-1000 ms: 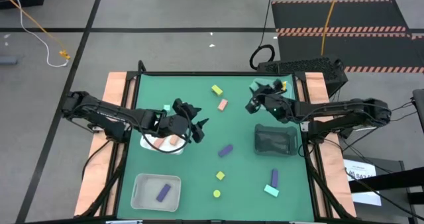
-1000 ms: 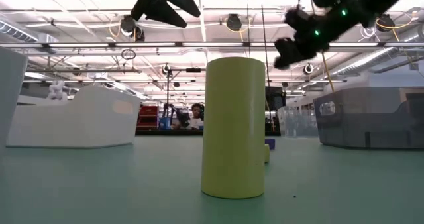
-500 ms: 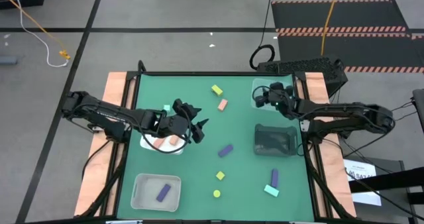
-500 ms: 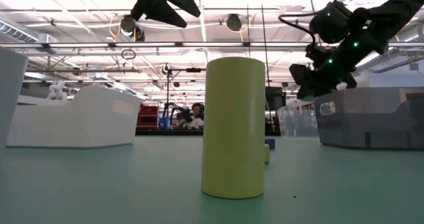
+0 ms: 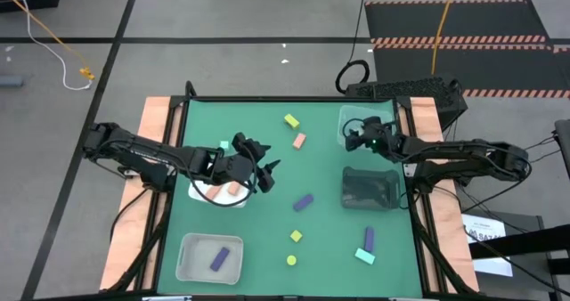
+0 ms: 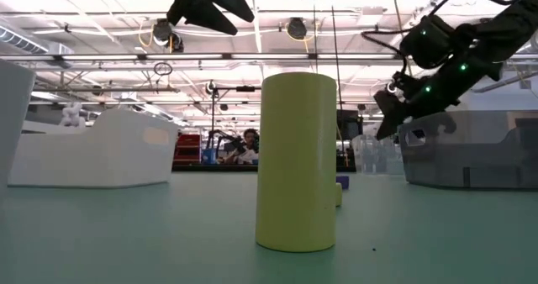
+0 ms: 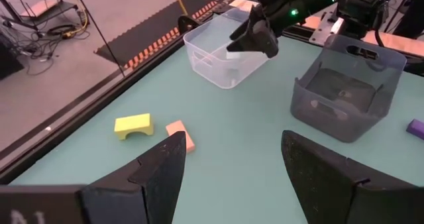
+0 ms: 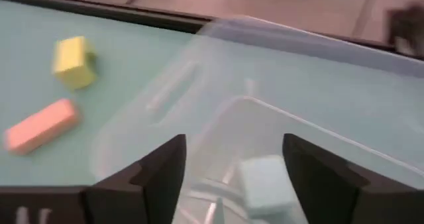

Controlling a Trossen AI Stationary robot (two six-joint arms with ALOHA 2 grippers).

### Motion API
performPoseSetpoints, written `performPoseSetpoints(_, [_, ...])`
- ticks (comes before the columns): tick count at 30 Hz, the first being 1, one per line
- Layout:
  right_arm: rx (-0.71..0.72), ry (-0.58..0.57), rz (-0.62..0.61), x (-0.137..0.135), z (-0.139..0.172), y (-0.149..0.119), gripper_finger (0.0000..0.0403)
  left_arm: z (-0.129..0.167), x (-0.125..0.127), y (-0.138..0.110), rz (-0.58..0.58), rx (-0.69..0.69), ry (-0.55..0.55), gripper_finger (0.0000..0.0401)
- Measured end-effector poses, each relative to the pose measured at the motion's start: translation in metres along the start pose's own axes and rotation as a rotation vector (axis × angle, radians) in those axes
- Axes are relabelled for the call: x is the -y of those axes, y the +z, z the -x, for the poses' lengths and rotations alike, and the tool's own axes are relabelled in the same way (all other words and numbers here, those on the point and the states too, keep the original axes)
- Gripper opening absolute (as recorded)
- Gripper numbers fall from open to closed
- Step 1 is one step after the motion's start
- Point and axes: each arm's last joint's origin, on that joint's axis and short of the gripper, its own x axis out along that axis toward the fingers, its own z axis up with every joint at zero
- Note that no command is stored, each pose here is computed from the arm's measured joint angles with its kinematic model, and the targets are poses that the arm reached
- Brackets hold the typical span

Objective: Sort & place blocks by color
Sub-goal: Put the top violet block into the gray bin

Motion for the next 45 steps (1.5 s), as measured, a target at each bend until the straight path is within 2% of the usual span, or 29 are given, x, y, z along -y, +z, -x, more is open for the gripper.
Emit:
performPoseSetpoints(7, [0.125,0.333,0.025,-0.018,0.005,0.020,0.0269,-0.001,-0.002,0.001,-0.013,0.000,0.007,0.0250])
performPoseSetpoints(10, [0.127,0.418,0.035,-0.025,0.008,0.026,0.0270,-0.004,-0.005,0.002,-0.003,-0.001,0.018,0.0250])
performPoseSetpoints(14, [0.125,0.517,0.193,-0.040,0.015,0.031,0.0271,-0.007,-0.009,0.003,0.005,-0.006,0.024,0.0250])
performPoseSetpoints(19, [0.039,0.553,0.383,-0.063,0.024,0.034,0.0271,-0.011,-0.014,0.004,0.014,-0.022,0.008,0.0250])
performPoseSetpoints(22, [-0.030,0.583,0.519,-0.079,0.025,0.028,0.0271,-0.011,-0.015,0.003,0.014,-0.037,0.014,0.0250])
performPoseSetpoints(25, [-0.097,0.701,0.636,-0.096,0.024,0.018,0.0271,-0.011,-0.016,0.001,0.013,-0.055,0.021,0.0250])
performPoseSetpoints(29, [-0.182,0.858,0.705,-0.116,0.021,0.006,0.0271,-0.011,-0.018,-0.003,0.005,-0.093,0.036,0.0250])
performPoseSetpoints(36, [-0.286,0.994,0.832,-0.142,0.015,-0.019,0.0271,-0.008,-0.020,-0.013,0.032,-0.191,0.046,0.0250])
performPoseSetpoints(45, [-0.344,1.072,0.939,-0.181,0.018,-0.048,0.0263,-0.004,-0.014,-0.018,0.035,-0.237,-0.006,0.0250])
